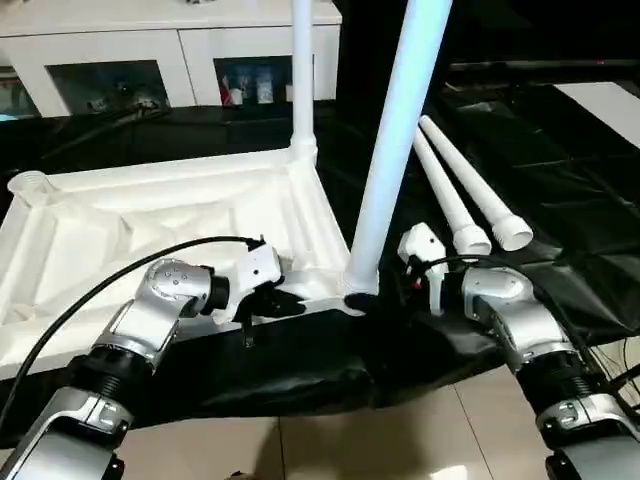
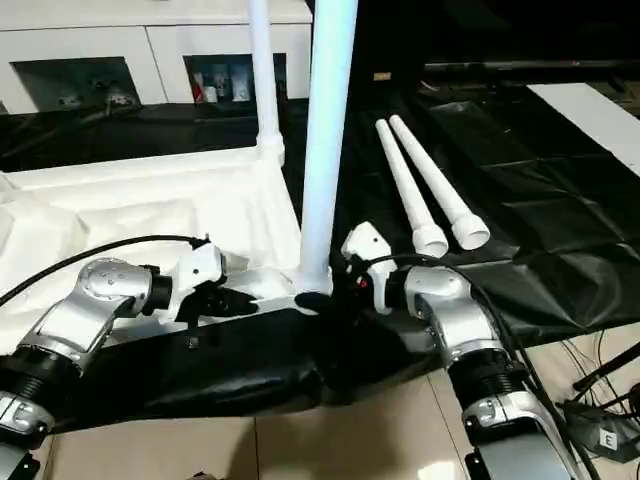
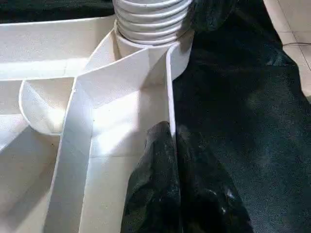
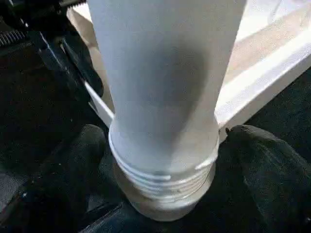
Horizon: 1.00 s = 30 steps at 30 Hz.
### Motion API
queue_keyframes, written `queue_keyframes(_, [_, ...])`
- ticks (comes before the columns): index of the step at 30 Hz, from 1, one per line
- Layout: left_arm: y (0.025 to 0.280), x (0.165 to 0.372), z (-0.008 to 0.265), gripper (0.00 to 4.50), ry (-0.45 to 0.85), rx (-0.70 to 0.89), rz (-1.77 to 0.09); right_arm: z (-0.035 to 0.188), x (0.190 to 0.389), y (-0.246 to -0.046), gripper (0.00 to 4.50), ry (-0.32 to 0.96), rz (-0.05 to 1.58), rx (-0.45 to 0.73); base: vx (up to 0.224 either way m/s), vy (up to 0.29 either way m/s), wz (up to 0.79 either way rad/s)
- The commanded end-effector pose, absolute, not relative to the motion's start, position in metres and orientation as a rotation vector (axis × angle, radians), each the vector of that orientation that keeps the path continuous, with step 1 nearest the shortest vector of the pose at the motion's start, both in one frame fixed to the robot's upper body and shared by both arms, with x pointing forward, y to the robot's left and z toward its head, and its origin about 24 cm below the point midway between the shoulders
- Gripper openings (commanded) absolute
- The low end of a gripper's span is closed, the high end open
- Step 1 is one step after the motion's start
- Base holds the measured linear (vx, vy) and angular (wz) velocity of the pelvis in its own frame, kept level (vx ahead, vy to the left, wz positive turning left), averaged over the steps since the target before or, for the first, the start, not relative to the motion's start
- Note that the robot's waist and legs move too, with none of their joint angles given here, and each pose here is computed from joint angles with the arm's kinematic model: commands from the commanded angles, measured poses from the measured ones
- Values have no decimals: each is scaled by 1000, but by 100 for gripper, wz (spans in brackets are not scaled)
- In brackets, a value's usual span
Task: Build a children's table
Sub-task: Rotate leg to tighten
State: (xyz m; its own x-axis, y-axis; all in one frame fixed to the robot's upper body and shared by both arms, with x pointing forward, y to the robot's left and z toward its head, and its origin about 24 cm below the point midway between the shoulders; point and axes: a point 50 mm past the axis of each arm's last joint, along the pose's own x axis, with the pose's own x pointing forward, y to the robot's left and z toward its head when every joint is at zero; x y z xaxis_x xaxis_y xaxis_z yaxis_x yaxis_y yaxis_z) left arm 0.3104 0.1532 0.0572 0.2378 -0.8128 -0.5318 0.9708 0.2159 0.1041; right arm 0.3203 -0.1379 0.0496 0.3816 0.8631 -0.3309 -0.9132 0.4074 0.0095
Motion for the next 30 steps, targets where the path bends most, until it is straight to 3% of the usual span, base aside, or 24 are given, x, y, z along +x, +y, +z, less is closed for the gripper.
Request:
queue_keyframes(1, [147,309,63,0,358,459,-1316,53,323,-135,399,287,1157,-202,0,0,0])
queue_keyframes(12, [147,308,62,0,372,455,-1320,52,324,-133,321,278,1168,-190,0,0,0])
queue_keyframes(14, [148,308,61,0,378,457,-1321,51,323,-132,290,277,1172,-186,0,0,0])
queue_keyframes(20, [148,308,61,0,384,457,-1320,49,322,-130,273,279,1176,-182,0,0,0])
queue_keyframes(30, [139,323,51,0,403,417,-1118,32,333,-117,273,293,881,-36,0,0,0])
